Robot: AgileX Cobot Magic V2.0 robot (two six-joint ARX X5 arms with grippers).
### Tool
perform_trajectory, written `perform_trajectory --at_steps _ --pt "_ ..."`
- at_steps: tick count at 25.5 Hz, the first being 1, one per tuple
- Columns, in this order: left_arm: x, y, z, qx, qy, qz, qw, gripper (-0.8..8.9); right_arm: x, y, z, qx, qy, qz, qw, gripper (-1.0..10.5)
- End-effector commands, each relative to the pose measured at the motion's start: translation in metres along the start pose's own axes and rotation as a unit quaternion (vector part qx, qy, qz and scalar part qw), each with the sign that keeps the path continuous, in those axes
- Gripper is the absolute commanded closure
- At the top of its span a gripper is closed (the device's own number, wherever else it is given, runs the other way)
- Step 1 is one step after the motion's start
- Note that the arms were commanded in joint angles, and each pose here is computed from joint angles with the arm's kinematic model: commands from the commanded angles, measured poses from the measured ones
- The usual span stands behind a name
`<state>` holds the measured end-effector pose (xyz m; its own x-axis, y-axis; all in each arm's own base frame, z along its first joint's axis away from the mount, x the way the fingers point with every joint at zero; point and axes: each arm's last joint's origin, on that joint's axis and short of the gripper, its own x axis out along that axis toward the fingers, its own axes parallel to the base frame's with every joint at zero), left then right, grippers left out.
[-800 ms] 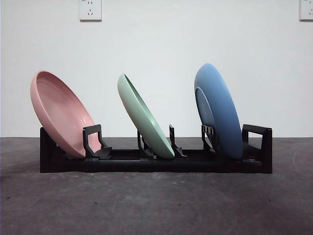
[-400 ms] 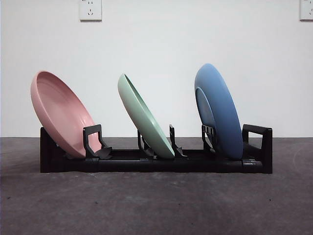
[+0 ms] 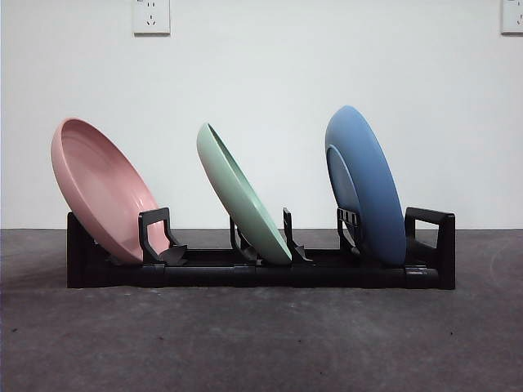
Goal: Place the plate
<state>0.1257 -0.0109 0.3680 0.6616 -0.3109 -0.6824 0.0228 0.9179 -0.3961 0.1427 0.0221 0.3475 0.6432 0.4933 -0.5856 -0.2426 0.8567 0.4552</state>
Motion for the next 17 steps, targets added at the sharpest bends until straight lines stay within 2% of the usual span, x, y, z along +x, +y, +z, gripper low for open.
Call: perform_trajectory --at_steps 1,2,7,12,17 --pt "0.003 -0.001 0.006 0.020 0.003 -0.002 1.000 5.49 0.007 0.000 0.006 -0.029 0.015 0.003 0.999 6.9" --pt "0.004 -0.001 0.007 0.020 0.005 -0.002 1.000 4.93 0.011 -0.001 0.007 -0.030 0.023 0.003 0.999 6.5" --pt "0.005 -0.001 0.008 0.020 0.004 -0.002 1.000 4.96 0.023 0.005 0.013 -0.018 0.046 0.018 0.999 6.5" --pt "0.005 -0.001 0.009 0.021 0.001 -0.003 1.000 4.97 0.060 0.020 0.057 -0.026 0.086 0.037 0.995 6.5" --pt "0.006 -0.002 0.011 0.025 -0.011 -0.006 1.000 4.97 0.119 0.029 0.091 -0.059 0.116 0.054 0.990 6.5"
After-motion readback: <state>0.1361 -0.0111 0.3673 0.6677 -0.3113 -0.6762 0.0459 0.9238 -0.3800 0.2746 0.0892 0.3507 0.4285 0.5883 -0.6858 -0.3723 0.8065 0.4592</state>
